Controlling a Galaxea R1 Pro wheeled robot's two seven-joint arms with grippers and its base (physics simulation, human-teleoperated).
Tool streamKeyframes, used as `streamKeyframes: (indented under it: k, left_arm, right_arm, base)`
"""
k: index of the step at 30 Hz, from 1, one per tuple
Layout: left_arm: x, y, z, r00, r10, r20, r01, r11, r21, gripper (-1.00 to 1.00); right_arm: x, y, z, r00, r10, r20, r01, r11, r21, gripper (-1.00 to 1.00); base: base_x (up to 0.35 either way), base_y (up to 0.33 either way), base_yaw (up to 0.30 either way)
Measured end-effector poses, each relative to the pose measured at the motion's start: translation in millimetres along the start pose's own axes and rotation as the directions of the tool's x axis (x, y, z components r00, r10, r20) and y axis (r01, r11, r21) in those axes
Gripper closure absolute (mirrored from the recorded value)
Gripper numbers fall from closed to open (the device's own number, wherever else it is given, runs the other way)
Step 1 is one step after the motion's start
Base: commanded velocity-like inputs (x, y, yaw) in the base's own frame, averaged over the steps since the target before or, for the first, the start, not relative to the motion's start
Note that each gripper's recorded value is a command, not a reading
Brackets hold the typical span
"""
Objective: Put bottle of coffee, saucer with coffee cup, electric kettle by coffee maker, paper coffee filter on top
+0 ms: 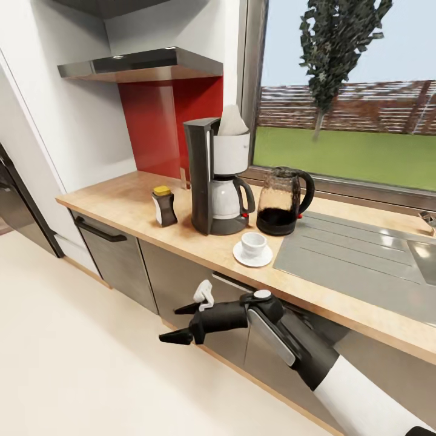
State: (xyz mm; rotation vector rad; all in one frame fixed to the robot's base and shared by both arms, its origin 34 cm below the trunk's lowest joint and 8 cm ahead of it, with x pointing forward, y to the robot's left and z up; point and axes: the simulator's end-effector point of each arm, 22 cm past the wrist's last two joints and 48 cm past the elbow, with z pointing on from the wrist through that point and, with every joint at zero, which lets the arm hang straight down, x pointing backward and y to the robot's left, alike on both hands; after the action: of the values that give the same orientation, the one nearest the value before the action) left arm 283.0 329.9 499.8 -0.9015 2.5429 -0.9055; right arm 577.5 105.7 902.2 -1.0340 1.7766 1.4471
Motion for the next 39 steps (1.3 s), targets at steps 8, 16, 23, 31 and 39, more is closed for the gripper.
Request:
streamKeyframes:
  k: [8, 16, 23, 31, 39]
  left_arm:
    - [-0.6, -0.6, 0.1, 1.000, 0.001, 0.001, -0.001, 1.000, 0.002, -1.00]
    - [-2.4, -2.3, 0.3, 1.000, 0.004, 0.006, -0.004, 1.000, 0.006, -1.00]
    - [-4.0, -3.9, 0.5, 1.000, 0.007, 0.010, -0.008, 1.000, 0.011, -1.00]
    - [-4.7, -4.5, 0.6, 1.000, 0.009, 0.012, -0.009, 1.000, 0.012, -1.00]
    - [-4.7, -4.5, 0.6, 1.000, 0.009, 0.012, -0.009, 1.000, 0.012, -1.00]
  right_arm:
    - [8.8, -9.5, -2.0, 1.000, 0.027, -0.010, -0.027, 0.999, 0.018, -1.00]
    - [9.0, -11.1, -5.4, 1.000, 0.025, -0.012, -0.025, 0.999, 0.027, -1.00]
    - [8.9, -12.1, -9.0, 1.000, 0.021, -0.016, -0.020, 0.999, 0.036, -1.00]
    - [21.1, -29.1, -26.4, 0.999, 0.035, -0.036, -0.033, 0.996, 0.078, -1.00]
    - [24.6, -52.0, -62.0, 0.997, 0.073, -0.015, -0.071, 0.991, 0.111, -1.00]
  base:
    - [0.000, 0.177, -0.081]
    - [0.000, 0.243, -0.218]
    - [-0.003, 0.029, -0.221]
    - [-0.082, 0.070, -0.057]
    - [-0.006, 0.005, -0.002]
